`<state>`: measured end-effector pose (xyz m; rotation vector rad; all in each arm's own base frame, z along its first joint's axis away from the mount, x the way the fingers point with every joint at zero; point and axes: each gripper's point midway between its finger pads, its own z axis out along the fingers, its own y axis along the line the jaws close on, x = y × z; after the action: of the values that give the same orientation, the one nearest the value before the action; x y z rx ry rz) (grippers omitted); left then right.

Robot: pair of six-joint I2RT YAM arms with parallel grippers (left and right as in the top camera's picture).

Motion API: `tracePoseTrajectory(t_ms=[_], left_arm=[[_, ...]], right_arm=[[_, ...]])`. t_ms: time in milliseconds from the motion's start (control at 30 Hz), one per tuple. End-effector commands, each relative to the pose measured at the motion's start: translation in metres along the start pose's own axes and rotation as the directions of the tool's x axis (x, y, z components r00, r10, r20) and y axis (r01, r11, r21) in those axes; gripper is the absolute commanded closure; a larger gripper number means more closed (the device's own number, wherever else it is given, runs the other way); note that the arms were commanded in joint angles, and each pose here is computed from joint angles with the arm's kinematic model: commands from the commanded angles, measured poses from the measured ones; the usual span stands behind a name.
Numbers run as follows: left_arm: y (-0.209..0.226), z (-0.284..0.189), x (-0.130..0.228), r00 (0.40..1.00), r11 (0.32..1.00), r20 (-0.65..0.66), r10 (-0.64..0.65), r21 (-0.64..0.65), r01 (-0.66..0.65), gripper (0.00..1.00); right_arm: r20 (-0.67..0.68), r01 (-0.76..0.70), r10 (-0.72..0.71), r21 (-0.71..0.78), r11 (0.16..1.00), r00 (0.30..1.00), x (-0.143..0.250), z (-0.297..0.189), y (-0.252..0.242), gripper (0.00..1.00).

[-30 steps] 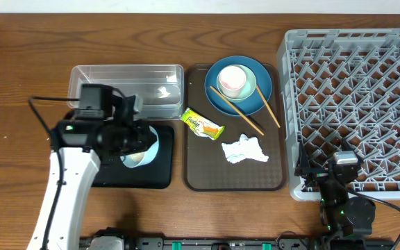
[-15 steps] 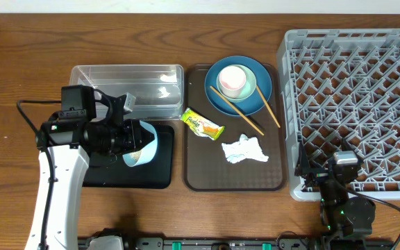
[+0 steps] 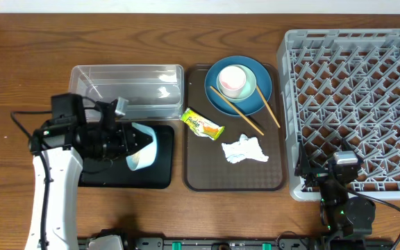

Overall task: Sort waste into correct bins and load items into the dishwasher rack
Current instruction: 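Tilt the bowl with the left gripper to pour rice onto the black tray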

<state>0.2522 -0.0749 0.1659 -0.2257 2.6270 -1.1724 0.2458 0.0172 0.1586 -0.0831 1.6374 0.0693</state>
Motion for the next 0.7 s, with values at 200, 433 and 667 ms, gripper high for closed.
tracePoseTrajectory(t_ms=[200,433,667], left_arm=[[0.0059,-0.0076,0.0036,0.998,0.983,0.061,-0.023,0.183,0.012,0.94],[0.0078,-0.0057,0.0025,0.995,0.972,0.094,-0.014,0.236,-0.009,0.94],[0.0082,-0.0008,0.0028,0.993,0.959,0.117,0.005,0.280,-0.037,0.94]], right_arm=[[-0.003,0.005,-0.005,-0.003,1.000,1.000,0.0011,0.0000,0.0012,0.01],[-0.003,0.005,-0.005,-0.003,1.000,1.000,0.0011,0.0000,0.0012,0.01],[-0.003,0.005,-0.005,-0.003,1.000,1.000,0.0011,0.0000,0.0012,0.01]])
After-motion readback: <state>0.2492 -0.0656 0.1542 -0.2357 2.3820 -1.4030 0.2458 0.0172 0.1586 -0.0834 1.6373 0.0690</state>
